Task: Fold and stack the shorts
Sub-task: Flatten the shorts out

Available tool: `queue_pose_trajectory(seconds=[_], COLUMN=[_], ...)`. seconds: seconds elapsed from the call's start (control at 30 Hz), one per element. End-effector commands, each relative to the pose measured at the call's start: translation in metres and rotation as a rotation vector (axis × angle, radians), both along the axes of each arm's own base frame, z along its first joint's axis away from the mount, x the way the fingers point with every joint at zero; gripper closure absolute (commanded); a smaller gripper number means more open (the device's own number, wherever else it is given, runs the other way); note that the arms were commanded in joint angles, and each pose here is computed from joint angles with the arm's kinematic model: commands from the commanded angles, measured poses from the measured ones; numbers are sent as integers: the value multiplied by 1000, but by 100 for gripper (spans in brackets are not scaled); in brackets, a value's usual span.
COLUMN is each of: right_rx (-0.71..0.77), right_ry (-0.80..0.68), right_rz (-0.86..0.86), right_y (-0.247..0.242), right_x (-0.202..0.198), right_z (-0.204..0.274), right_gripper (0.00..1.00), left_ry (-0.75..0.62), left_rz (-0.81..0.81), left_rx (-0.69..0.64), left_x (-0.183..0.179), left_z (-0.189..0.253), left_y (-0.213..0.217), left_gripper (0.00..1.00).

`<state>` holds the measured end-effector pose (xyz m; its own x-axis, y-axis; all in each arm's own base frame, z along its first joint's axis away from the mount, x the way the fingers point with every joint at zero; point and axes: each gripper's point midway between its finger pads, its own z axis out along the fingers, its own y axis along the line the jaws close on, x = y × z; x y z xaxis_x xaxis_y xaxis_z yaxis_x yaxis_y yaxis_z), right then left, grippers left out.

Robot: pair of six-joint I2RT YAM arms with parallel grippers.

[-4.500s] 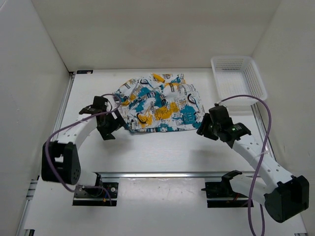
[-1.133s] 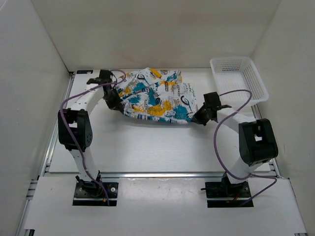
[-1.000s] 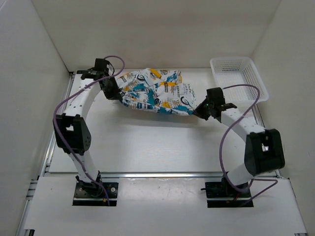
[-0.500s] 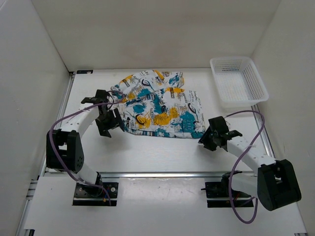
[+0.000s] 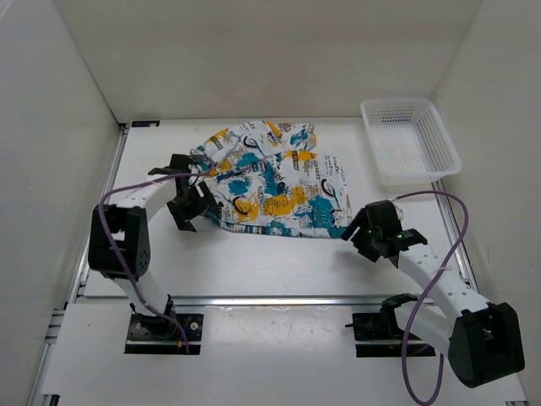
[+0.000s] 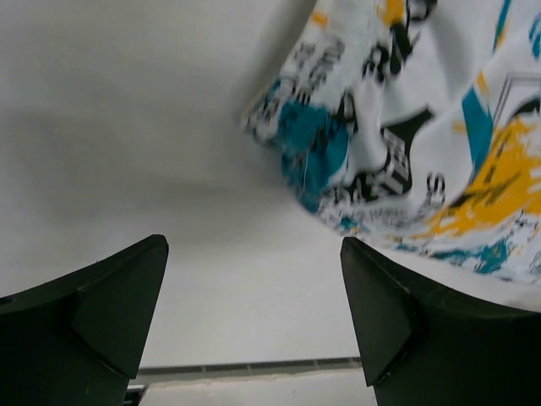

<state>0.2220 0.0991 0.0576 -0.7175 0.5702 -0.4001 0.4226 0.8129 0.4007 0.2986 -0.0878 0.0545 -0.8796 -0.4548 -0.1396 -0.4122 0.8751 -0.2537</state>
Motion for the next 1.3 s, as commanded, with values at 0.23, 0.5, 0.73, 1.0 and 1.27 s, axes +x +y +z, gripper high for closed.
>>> queue_pose_trajectory(seconds=[0.23, 0.5, 0.73, 1.0, 1.27], right_rx=[88, 175, 184, 151, 163], right_ry=[5, 12, 50, 110, 119], right_rz=[-45, -72, -119, -162, -134], right_y=[-1, 15, 27, 29, 35], right_x=[7, 34, 67, 72, 62], right_z=[3, -14, -21, -20, -3], right_gripper=[22, 27, 28, 46, 54], left_ry=[-8, -6, -72, -97, -86], left_rz=[-1, -9, -6, -21, -24], left_rx=[-50, -77, -65, -55, -62], left_x=[51, 52, 53, 55, 55], left_z=[-23, -21, 7, 23, 22], left_y=[-23, -31, -24, -22, -24], left_gripper=[12, 90, 90, 90, 90])
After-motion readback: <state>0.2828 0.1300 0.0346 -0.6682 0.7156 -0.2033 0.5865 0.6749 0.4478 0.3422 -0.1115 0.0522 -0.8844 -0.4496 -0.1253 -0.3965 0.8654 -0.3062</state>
